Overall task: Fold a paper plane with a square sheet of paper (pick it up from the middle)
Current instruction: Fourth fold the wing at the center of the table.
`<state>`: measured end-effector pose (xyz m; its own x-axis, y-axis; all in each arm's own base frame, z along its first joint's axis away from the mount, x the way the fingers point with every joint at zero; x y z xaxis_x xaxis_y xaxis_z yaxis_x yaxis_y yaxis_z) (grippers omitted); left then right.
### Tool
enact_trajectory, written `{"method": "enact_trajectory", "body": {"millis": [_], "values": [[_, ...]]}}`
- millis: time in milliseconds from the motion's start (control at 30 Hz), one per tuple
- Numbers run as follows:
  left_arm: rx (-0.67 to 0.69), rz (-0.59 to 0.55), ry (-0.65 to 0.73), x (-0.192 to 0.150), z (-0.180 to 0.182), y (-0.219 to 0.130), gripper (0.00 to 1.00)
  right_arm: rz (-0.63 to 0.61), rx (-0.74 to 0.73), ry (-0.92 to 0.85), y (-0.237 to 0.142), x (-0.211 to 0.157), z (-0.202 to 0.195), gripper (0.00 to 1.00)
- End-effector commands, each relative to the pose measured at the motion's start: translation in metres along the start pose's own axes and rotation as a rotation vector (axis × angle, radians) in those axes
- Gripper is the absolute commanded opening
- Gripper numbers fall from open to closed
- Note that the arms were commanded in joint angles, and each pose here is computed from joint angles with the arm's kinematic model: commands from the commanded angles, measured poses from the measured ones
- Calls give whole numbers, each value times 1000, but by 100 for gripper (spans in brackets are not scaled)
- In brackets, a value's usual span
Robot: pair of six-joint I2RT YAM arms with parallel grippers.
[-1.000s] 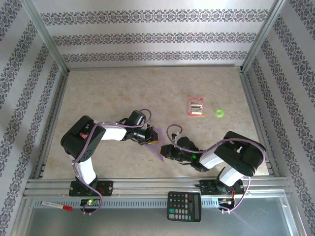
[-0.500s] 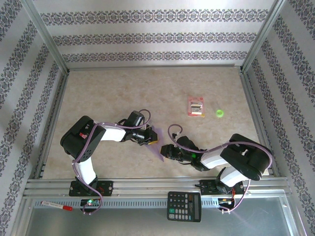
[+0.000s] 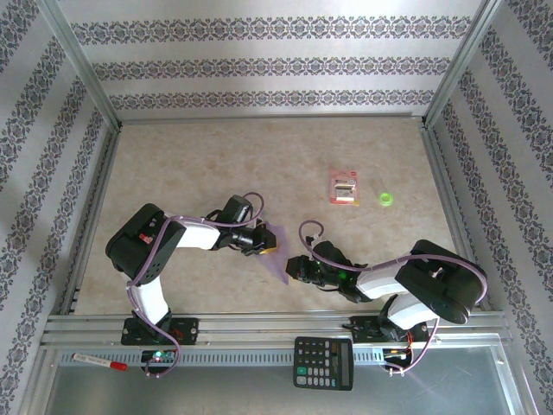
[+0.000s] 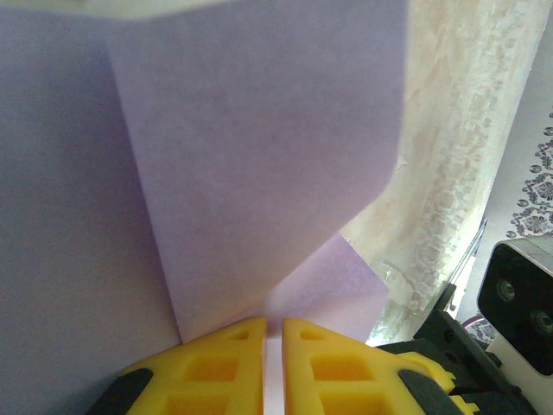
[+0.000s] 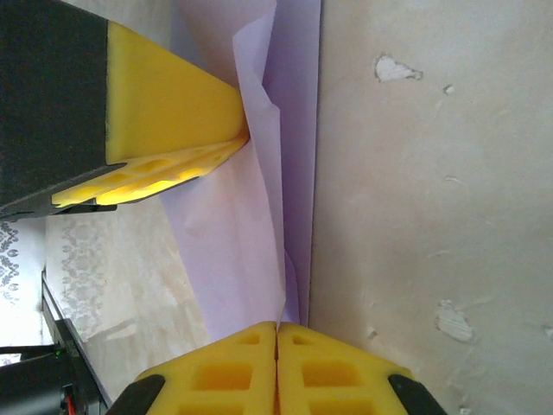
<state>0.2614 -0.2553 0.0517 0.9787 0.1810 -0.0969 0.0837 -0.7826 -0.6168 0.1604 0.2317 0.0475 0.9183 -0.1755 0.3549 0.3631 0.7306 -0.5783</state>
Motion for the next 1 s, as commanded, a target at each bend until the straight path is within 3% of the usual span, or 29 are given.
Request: {"method": "enact_trajectory", "body": {"millis": [0, 200, 467, 967], "values": [[66, -20, -54, -1, 24, -3, 14, 53, -110, 26, -1, -17, -25, 7], [69, -23, -48, 0, 25, -4, 14, 68, -130, 35, -1, -21, -30, 8], [82, -22, -49, 0, 27, -4, 13, 46, -65, -8, -12, -13, -9, 13], [71, -26, -51, -1, 27, -6, 13, 65, -44, -57, -4, -13, 8, 11]]}}
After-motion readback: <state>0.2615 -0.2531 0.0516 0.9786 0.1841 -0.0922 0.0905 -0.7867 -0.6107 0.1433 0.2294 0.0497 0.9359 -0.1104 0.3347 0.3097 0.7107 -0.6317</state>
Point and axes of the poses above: each hand's point on the last joint's axis, 136 mm out from that joint toward the fingers, its own y axis out along the fingers, its own z axis along the line the jaws close on, x = y × z, the point moved 5 cm from there along -y, back along the fingers, and after that the axes turned 8 degrees about -y, right-handed, at the moved point
